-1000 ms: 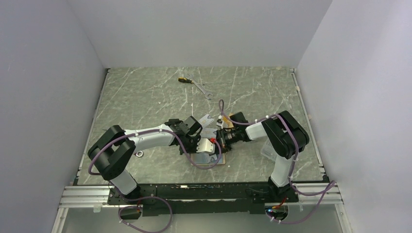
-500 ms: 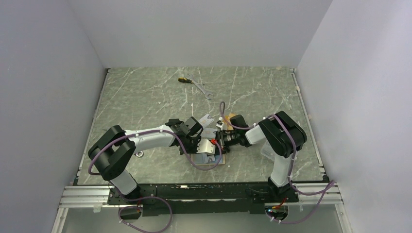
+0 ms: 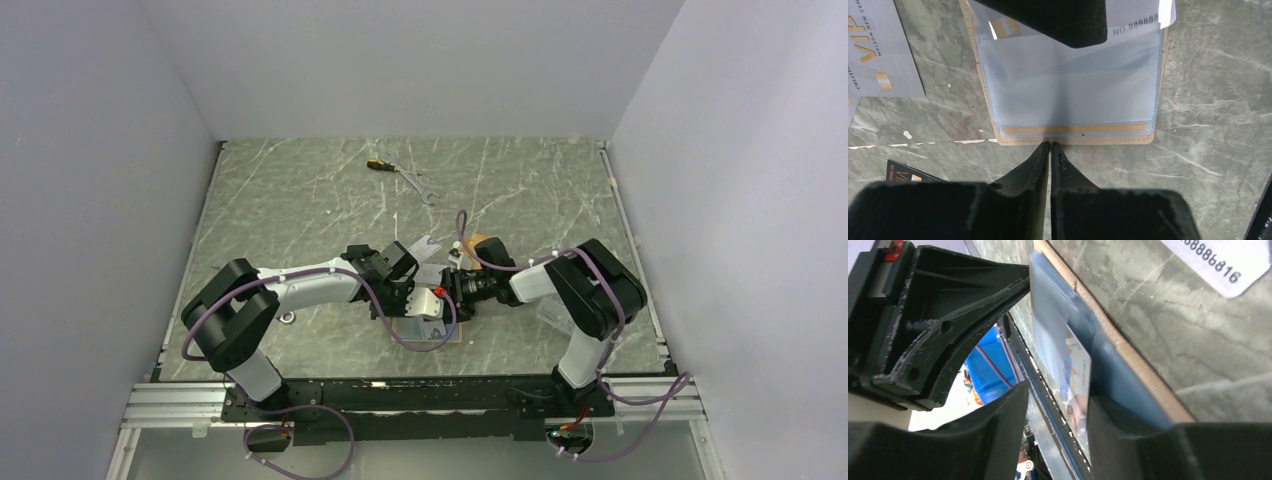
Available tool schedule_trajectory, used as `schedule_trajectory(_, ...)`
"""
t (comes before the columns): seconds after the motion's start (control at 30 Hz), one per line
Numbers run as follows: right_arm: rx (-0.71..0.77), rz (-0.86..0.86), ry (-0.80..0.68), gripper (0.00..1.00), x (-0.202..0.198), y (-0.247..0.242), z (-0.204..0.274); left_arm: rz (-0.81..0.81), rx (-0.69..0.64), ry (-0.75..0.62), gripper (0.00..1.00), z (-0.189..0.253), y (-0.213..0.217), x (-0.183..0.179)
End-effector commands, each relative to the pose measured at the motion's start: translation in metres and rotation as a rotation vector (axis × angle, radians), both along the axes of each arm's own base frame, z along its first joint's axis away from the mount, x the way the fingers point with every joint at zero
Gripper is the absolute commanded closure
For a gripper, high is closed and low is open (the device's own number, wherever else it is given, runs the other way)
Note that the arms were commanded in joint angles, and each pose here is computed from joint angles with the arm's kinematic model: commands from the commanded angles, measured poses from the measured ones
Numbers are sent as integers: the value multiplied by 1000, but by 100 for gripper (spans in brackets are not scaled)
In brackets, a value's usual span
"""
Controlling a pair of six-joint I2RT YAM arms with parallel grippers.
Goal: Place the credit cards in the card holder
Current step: Insert the credit card into the card holder.
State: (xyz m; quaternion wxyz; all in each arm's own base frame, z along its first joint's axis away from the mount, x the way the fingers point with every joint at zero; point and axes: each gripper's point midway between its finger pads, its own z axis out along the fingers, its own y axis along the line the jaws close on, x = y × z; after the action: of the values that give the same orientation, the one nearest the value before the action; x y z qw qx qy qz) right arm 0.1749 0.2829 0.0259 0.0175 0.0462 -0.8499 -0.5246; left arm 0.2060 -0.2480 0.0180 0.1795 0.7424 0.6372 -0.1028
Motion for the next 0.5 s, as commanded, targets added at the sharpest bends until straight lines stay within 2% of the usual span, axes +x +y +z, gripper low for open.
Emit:
schedule_trajectory(0.0,-172,-58,-53,48,4,-22,-20,-27,-14,-4,89,0,-5,-2)
schedule_trajectory(0.13,-153,-44,-49,49,2,-20,-15,-23,-14,-4,90,0,-5,-2)
schedule_trajectory(0.37,-99,-30,-49,56,0,-19,0,-27,-5,-5,91,-2,-3,-3)
schedule_trajectory(0.47,-121,-24,-50,57,-1,-21,3,-24,-10,-4,91,-1,-4,-2)
